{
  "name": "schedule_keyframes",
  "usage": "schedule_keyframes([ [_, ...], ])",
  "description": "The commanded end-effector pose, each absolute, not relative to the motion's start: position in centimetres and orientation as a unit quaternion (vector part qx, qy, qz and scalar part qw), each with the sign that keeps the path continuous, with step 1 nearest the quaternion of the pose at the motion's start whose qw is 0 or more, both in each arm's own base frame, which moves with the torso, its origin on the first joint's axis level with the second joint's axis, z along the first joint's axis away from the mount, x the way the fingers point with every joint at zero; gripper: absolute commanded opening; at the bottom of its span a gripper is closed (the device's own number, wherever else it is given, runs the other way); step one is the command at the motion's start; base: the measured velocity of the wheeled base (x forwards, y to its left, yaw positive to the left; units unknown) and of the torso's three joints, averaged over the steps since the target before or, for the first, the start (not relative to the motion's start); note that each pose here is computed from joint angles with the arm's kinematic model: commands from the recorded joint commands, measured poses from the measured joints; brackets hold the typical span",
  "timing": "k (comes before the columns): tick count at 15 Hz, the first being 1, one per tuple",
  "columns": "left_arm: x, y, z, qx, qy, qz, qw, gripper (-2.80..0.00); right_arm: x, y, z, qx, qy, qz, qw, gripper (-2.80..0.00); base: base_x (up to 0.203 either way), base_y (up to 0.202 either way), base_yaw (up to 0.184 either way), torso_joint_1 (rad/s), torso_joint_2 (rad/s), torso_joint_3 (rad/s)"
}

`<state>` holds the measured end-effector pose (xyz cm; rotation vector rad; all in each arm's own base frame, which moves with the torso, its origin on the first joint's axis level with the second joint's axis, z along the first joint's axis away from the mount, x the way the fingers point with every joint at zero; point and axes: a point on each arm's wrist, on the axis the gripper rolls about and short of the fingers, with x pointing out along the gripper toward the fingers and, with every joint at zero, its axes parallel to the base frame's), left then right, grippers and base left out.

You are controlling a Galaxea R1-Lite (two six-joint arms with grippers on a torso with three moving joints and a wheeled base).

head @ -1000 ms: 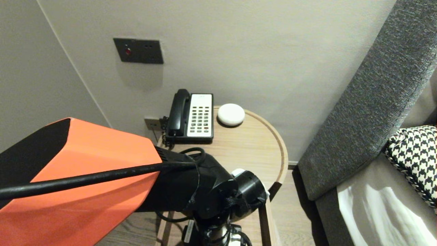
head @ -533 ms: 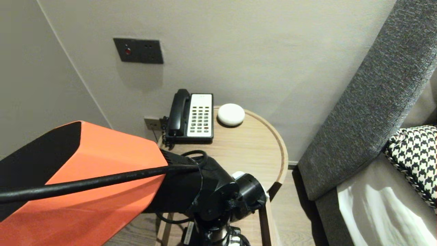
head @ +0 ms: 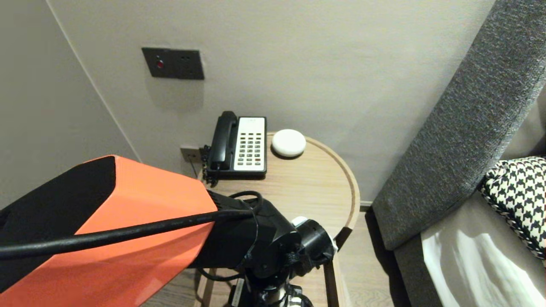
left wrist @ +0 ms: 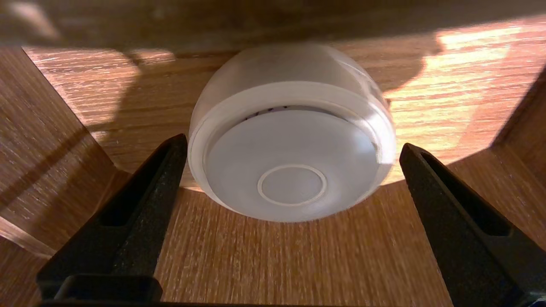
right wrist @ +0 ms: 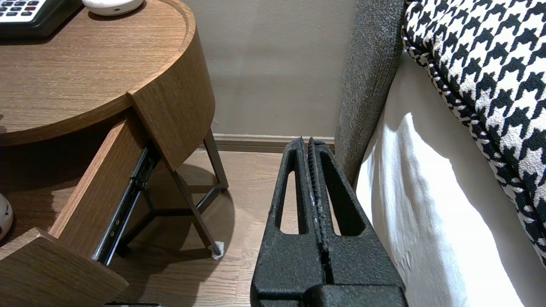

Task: Take the remote control out of the drawer one by one and place them on the table

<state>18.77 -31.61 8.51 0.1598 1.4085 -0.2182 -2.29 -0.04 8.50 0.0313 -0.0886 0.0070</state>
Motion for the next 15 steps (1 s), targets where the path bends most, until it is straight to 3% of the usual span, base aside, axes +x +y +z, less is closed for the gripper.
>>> schedule_keyframes([
  [1,18.8,-31.6,8.25,0.075,0.648,-0.095,0.752,0.0,-1.97,-0.04,7.4,0.016,-0.024,0.003,1.0,-2.8,0.0,0.0,0.0,0.0,0.0,0.0],
  [4,18.78,-31.55,8.21,0.075,0.649,-0.094,0.751,0.0,-1.97,-0.03,7.4,0.016,-0.024,0.003,1.0,-2.8,0.0,0.0,0.0,0.0,0.0,0.0],
  [5,18.73,-31.58,8.19,0.076,0.648,-0.094,0.752,-2.8,-1.97,-0.03,7.4,0.016,-0.024,0.003,1.0,-2.8,0.0,0.0,0.0,0.0,0.0,0.0],
  [15,18.63,-31.32,9.03,0.07,0.645,-0.098,0.755,-2.8,-1.97,-0.03,7.4,0.016,-0.024,0.003,1.0,-2.8,0.0,0.0,0.0,0.0,0.0,0.0],
])
